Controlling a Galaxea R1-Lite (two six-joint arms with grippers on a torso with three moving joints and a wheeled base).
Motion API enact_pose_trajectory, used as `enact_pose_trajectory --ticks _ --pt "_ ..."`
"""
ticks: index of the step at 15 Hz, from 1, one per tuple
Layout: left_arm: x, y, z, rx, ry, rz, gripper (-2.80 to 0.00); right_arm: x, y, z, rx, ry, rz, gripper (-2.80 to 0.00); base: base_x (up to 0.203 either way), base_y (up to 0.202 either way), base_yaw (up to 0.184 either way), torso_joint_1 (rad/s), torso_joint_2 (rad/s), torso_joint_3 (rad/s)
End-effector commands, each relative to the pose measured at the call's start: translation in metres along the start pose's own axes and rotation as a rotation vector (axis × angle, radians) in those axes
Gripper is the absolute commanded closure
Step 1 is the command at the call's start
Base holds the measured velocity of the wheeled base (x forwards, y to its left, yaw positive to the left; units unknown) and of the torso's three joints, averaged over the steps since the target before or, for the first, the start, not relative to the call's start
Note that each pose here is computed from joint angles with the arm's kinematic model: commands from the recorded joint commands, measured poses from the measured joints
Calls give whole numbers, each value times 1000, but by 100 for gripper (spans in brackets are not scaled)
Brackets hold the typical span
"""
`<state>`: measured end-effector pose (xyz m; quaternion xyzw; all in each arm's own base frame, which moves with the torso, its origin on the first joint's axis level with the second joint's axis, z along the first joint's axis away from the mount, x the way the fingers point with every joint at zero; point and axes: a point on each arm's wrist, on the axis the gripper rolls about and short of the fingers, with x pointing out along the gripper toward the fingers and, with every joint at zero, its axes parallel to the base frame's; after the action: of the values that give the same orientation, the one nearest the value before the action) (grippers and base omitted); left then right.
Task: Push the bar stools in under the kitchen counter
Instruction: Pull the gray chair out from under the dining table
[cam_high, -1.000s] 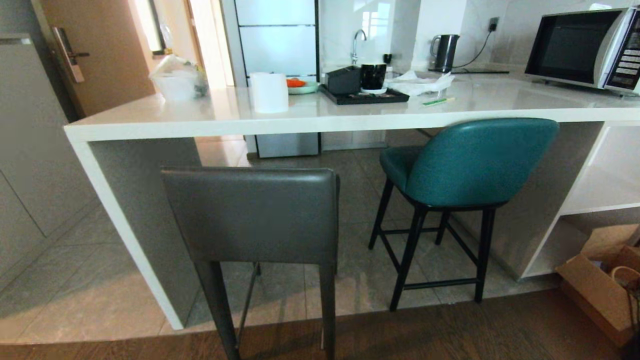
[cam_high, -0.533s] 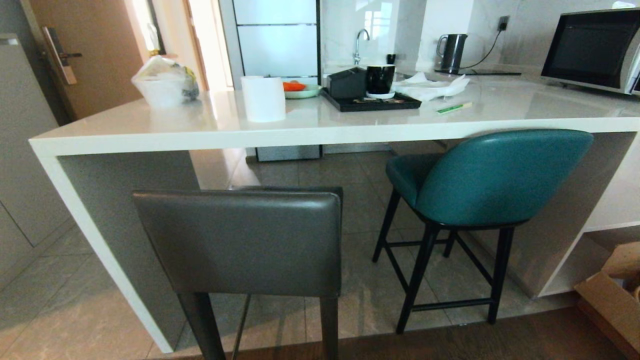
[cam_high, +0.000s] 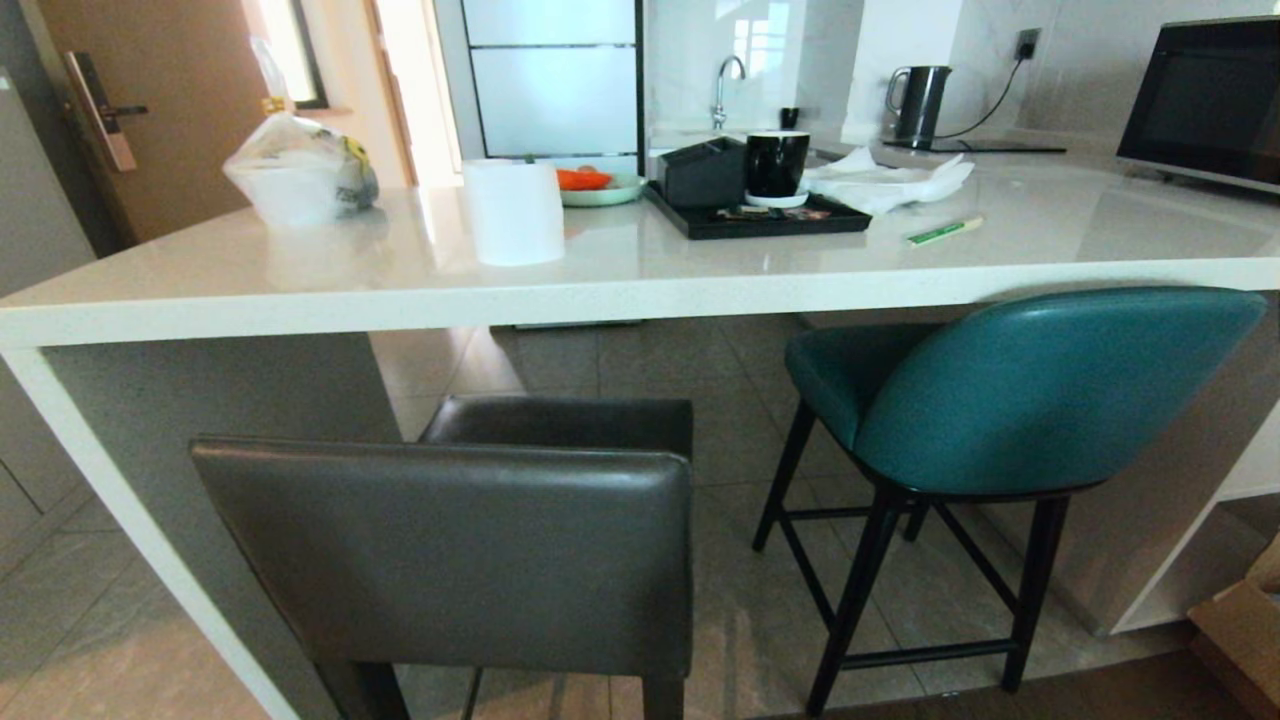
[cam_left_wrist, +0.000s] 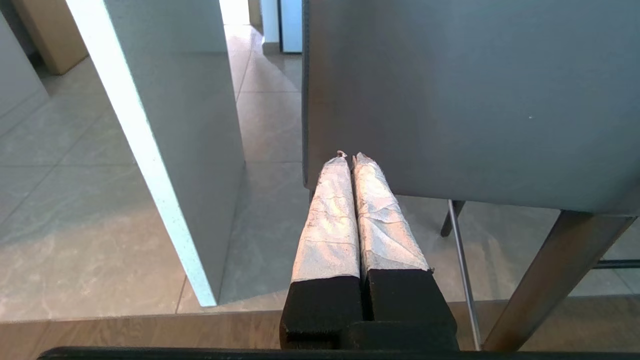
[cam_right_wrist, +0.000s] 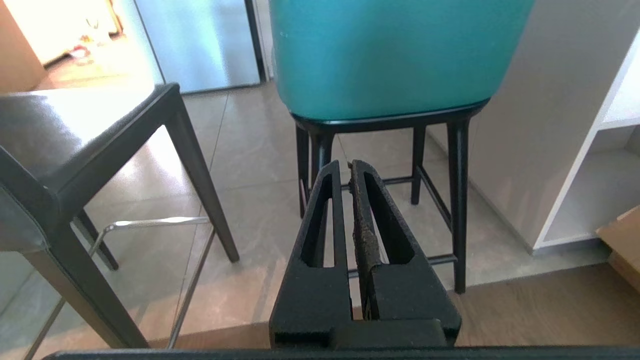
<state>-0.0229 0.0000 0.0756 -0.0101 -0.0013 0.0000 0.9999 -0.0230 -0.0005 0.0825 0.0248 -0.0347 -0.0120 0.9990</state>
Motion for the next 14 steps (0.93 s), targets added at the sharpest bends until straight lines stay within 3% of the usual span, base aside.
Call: enact_pose_trajectory --ticks 1,7,10,12,14 --pt "0 0 0 2 1 2 0 1 0 -7 0 23 -1 0 0 0 0 0 0 0" --pt "-1 0 2 25 -3 2 0 0 0 -5 -11 48 -11 0 0 0 0 0 0 0" --pt "0 -1 53 25 -30 -26 0 3 2 53 50 46 -28 0 0 0 0 0 0 0" --pt "15 -2 88 10 16 -100 0 20 5 92 70 95 -19 0 0 0 0 0 0 0" --pt "24 -3 103 -13 42 -271 0 33 9 103 -17 151 115 0 0 0 0 0 0 0"
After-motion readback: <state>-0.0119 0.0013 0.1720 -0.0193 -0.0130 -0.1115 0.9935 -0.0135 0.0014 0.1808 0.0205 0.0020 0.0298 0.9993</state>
